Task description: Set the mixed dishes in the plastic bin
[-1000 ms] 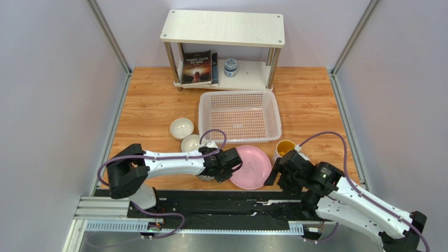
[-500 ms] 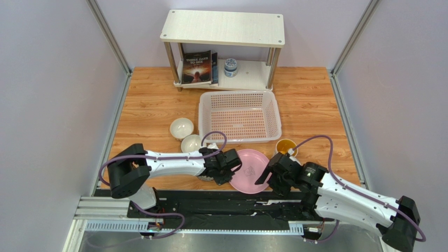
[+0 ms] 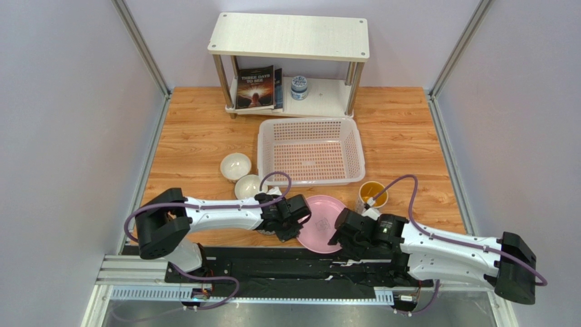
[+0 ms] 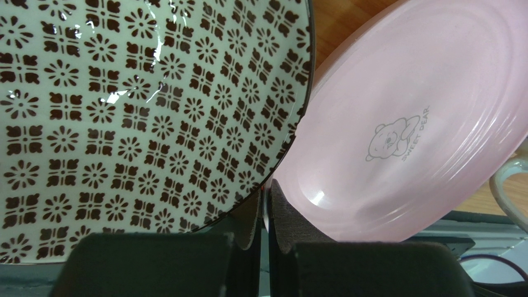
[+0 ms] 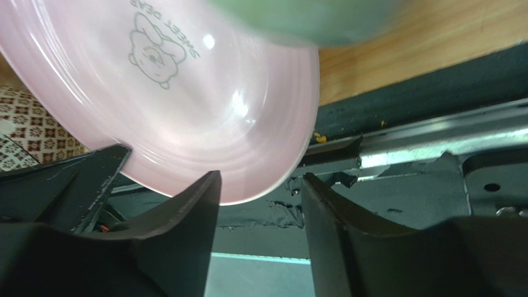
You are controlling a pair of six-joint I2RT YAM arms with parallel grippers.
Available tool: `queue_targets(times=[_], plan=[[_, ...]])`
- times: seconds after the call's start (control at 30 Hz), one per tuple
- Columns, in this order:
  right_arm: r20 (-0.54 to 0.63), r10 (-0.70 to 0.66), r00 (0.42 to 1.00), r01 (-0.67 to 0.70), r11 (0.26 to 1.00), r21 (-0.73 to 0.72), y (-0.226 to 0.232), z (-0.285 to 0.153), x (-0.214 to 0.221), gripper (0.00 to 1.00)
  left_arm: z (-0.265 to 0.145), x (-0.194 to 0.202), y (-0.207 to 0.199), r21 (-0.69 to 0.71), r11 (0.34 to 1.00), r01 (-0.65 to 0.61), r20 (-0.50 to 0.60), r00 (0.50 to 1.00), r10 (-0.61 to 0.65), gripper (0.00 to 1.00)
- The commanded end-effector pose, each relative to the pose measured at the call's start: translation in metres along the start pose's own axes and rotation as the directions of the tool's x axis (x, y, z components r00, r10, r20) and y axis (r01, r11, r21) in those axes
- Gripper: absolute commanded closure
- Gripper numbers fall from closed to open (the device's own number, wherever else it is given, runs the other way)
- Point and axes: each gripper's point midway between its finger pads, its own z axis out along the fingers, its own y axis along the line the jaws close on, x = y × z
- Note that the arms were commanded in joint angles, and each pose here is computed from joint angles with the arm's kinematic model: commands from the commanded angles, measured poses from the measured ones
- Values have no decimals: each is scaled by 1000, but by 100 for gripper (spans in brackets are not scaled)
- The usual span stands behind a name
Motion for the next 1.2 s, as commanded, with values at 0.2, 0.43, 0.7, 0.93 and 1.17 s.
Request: queue_targets(times=[0.2,0.43,0.7,0.93,1.17], plan=[[-20,84,996,-84,996,-5,11,4,16,40,-12,-3,-3,46,999,19,1,1000,-19,100],[31,-5,1000,5,1000,10,18,-10,8,40,-10,-3,-9,63,998,23,5,1000,-23,100],[-25,-132,991,132,991,10,35,-33,27,40,-9,-3,-11,58,998,9,4,1000,-10,100],[-39,58,998,-59,998,-19,16,-22,38,40,-11,-2,-10,60,998,10,0,1000,-10,100],[10,214,977,-213,975,-69,1,-14,17,43,-8,0,-7,62,998,12,-10,1000,-11,100]])
